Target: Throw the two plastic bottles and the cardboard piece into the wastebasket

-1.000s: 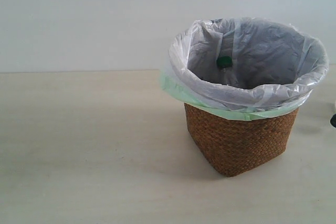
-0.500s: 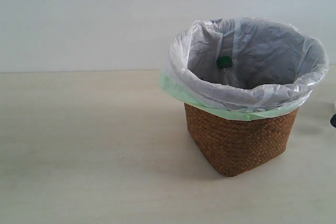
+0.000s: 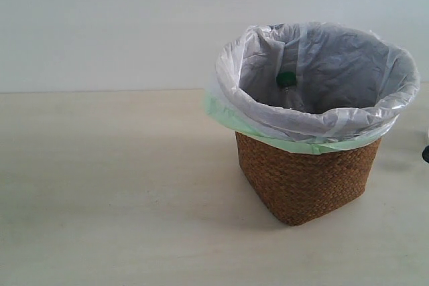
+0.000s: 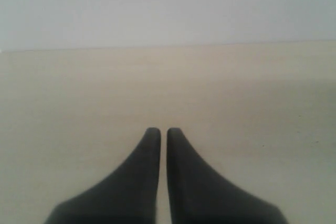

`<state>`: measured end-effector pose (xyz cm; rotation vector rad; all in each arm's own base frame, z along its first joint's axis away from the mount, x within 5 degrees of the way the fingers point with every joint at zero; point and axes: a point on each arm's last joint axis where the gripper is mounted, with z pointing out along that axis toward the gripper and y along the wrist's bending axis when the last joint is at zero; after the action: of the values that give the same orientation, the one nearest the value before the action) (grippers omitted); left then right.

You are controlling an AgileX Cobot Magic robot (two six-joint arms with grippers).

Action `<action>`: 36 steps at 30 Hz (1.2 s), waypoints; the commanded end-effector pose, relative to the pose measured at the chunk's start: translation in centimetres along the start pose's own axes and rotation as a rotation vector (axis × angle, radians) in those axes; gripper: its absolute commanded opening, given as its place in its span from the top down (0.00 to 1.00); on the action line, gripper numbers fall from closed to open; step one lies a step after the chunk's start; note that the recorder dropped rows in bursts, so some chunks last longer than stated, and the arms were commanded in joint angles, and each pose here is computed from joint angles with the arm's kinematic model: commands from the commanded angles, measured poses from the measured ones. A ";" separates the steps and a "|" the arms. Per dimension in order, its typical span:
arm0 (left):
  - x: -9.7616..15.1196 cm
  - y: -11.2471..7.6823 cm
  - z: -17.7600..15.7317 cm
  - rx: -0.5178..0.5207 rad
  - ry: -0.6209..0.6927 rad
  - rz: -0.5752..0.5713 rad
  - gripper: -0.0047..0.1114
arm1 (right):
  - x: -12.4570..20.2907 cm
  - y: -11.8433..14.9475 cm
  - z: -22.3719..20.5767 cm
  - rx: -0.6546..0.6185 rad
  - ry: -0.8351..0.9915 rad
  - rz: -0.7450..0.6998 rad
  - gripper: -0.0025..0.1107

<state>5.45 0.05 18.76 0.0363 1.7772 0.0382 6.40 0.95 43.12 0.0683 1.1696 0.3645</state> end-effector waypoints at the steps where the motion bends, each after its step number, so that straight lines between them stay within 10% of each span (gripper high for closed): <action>1: 0.1 0.0 0.0 -0.003 0.004 0.004 0.93 | -0.4 0.2 5.3 0.040 0.213 -0.036 0.49; 9: 0.1 0.0 0.0 -0.003 0.004 0.004 0.93 | 1.9 -1.7 14.3 0.185 0.434 -0.126 0.49; 19: 0.1 0.0 0.0 -0.003 0.004 0.004 0.93 | 8.5 -13.2 17.9 0.783 0.775 -0.187 0.30; 36: 0.1 0.0 0.0 -0.003 0.004 0.004 0.93 | 28.7 -27.5 19.6 0.873 0.938 0.087 0.30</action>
<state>5.45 0.05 18.76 0.0363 1.7772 0.0382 39.88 -11.83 20.51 0.7298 2.2540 -0.1680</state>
